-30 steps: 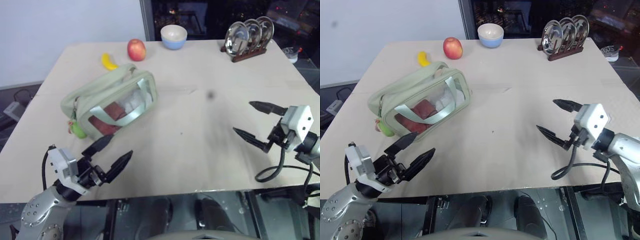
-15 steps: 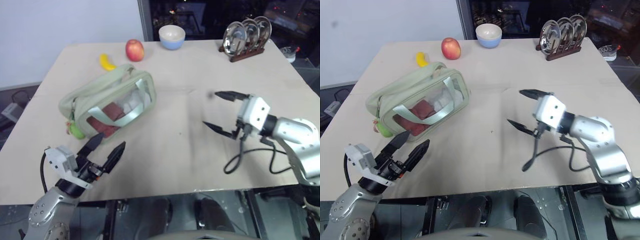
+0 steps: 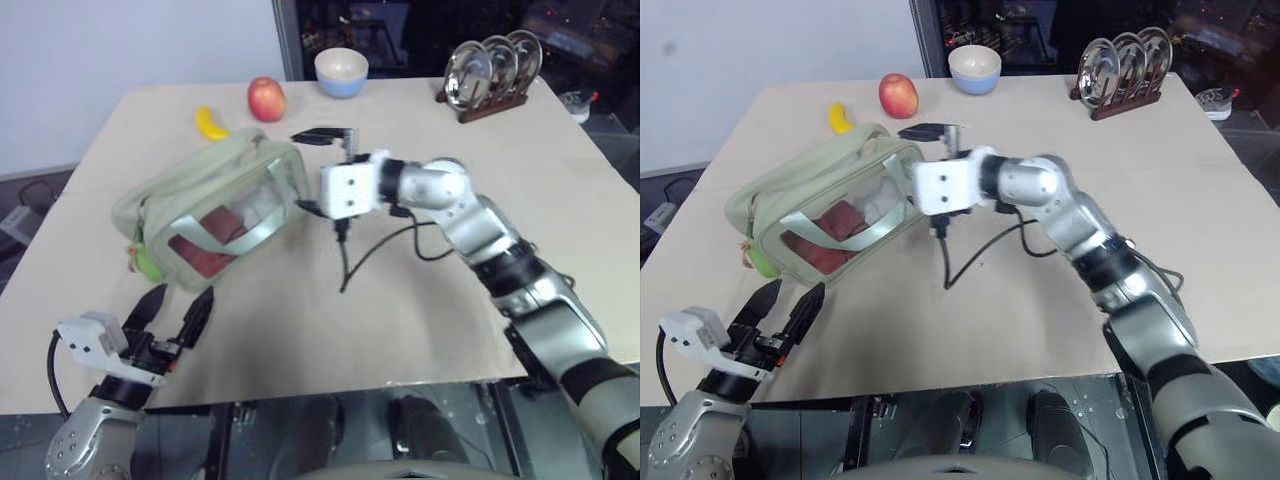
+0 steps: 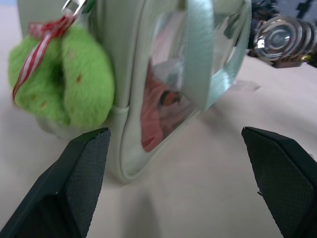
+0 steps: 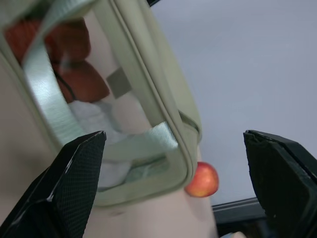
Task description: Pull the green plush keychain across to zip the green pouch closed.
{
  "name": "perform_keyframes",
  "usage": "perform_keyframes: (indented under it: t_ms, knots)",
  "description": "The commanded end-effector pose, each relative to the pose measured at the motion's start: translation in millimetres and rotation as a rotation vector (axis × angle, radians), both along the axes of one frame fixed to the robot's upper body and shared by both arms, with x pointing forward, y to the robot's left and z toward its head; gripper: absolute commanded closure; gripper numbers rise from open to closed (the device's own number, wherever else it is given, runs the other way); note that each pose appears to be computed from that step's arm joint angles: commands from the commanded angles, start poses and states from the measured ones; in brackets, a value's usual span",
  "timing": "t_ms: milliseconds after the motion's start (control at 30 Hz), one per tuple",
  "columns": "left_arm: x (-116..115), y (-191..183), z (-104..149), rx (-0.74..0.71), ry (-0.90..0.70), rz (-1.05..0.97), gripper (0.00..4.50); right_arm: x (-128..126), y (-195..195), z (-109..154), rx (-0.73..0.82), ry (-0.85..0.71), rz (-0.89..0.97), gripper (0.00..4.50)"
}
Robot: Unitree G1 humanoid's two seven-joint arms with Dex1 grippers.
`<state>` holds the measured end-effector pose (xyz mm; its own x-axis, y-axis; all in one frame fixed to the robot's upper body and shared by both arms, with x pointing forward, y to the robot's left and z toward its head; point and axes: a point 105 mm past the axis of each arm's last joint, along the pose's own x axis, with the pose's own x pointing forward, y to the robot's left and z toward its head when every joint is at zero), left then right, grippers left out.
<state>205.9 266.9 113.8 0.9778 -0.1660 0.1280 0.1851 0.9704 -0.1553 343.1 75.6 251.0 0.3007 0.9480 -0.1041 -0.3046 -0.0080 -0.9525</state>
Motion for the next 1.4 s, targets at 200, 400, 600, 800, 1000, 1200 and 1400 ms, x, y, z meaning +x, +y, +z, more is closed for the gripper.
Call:
perform_keyframes:
  t_ms: [200,400,600,800,1000,1200,1400]
  knots:
    - [-5,-2,14,0.04,-0.049,0.023,0.09,17,45,-7,-0.108,-0.177,-0.015,0.0]
    - [-14,-5,16,0.049,-0.052,0.034,0.0,25,54,-13,-0.15,-0.182,-0.039,1.4]
    - [-19,-9,19,0.067,-0.066,0.018,0.0,23,51,-7,-0.14,-0.178,-0.012,3.7]
    - [-16,-13,17,0.082,-0.072,-0.01,0.0,37,18,8,-0.143,-0.072,-0.073,4.48]
    - [-4,-22,19,0.084,-0.087,-0.089,0.0,47,-46,12,-0.164,0.001,-0.232,4.48]
    - [12,-32,29,0.104,-0.104,-0.251,0.0,34,-109,-1,-0.174,0.038,-0.397,4.48]
    - [27,-42,36,0.118,-0.112,-0.389,0.0,24,-149,1,-0.168,0.052,-0.547,4.48]
